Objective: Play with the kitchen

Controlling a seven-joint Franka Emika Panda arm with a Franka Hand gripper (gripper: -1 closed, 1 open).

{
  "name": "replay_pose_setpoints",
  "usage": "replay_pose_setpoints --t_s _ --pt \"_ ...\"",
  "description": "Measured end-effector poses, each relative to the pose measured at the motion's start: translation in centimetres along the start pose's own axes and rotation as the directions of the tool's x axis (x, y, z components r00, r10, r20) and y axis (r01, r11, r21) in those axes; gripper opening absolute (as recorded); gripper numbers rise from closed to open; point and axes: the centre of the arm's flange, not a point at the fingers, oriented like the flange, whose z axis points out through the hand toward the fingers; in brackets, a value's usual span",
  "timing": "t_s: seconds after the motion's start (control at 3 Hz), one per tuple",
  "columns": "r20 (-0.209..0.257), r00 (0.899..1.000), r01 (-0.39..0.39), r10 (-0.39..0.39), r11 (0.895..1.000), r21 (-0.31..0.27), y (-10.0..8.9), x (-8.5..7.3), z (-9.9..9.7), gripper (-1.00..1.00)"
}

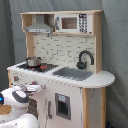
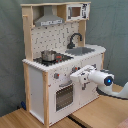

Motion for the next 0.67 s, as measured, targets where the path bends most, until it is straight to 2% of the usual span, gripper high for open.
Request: replay_pose_setpoints --t_s 0.33,0.67 --pt "0.000 1.000 0.000 0.000 1.000 0.001 -0.02 0.00 -0.01 1.00" --pt "0.000 0.987 -0.164 0.164 0.986 0.006 -0.02 0.06 -0.10 1.00"
